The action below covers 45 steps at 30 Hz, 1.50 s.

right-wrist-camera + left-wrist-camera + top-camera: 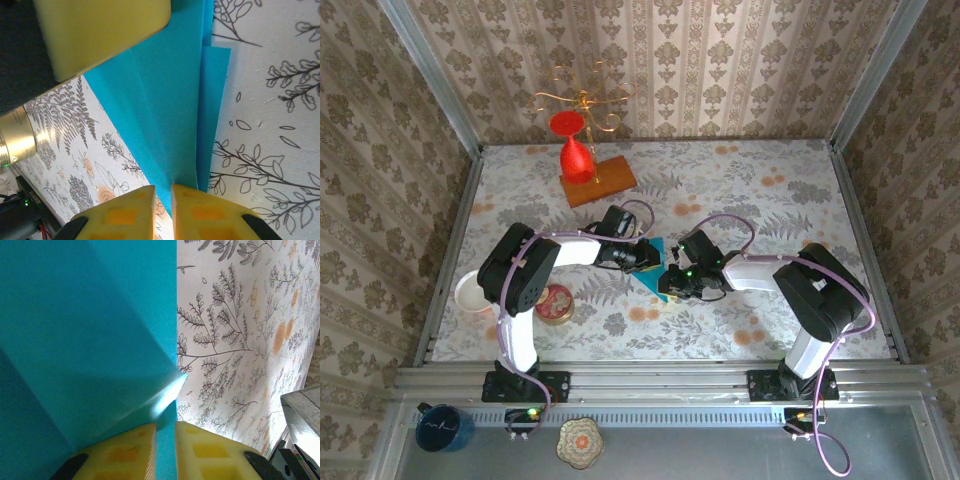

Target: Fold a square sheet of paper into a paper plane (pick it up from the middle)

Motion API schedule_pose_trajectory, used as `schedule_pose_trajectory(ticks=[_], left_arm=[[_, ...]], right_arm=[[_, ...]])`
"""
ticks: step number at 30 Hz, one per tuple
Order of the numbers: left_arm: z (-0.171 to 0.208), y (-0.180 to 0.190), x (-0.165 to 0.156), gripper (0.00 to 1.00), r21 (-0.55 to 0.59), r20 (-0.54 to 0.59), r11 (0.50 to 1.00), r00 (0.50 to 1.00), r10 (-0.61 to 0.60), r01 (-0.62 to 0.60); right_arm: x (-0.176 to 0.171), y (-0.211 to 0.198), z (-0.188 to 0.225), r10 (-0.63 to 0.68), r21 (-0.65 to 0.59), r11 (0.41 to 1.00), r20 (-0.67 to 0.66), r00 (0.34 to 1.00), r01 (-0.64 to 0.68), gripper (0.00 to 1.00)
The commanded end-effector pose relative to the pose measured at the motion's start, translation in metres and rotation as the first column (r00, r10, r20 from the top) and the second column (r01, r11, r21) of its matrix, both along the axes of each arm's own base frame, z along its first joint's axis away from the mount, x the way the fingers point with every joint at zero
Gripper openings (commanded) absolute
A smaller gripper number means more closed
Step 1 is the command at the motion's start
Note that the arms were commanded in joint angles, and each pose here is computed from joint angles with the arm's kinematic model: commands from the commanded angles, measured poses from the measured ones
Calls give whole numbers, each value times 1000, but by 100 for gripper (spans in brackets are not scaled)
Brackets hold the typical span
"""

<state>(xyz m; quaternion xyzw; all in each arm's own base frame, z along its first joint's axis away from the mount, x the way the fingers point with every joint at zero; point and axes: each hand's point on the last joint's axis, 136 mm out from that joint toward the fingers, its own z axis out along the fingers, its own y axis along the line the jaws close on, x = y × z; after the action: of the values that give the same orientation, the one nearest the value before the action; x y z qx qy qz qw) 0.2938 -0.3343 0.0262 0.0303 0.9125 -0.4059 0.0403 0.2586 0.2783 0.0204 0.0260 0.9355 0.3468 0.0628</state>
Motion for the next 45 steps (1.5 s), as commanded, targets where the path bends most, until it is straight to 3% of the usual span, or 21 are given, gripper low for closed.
schedule_pose_trajectory(ticks=[1,12,19,28,32,38,45], left_arm=[[-19,11,-7,19,60,-68,998,998,15,-11],[-32,18,-11,19,117,-106,993,994,34,-21],[-36,24,-12,18,145,-119,989,992,46,-28],[-36,23,-12,18,143,-123,989,991,46,-28],[-36,23,-12,18,143,-124,989,991,46,-28],[-33,23,-12,18,140,-124,990,991,47,-29],[-33,21,-12,18,132,-131,991,990,54,-37]], right_arm=[[-11,-1,-11,6,-4,1000,-49,999,-6,18],[-23,-6,-21,16,-22,1000,-109,994,-19,18],[-34,-15,-3,15,-17,1000,-95,995,-17,19],[-43,-20,-25,4,-45,999,-147,989,-11,19],[-33,-16,-7,3,-22,1000,-85,996,-5,19],[-6,-36,25,-93,-51,994,59,994,96,28],[8,-27,17,-113,-29,993,41,993,115,28]])
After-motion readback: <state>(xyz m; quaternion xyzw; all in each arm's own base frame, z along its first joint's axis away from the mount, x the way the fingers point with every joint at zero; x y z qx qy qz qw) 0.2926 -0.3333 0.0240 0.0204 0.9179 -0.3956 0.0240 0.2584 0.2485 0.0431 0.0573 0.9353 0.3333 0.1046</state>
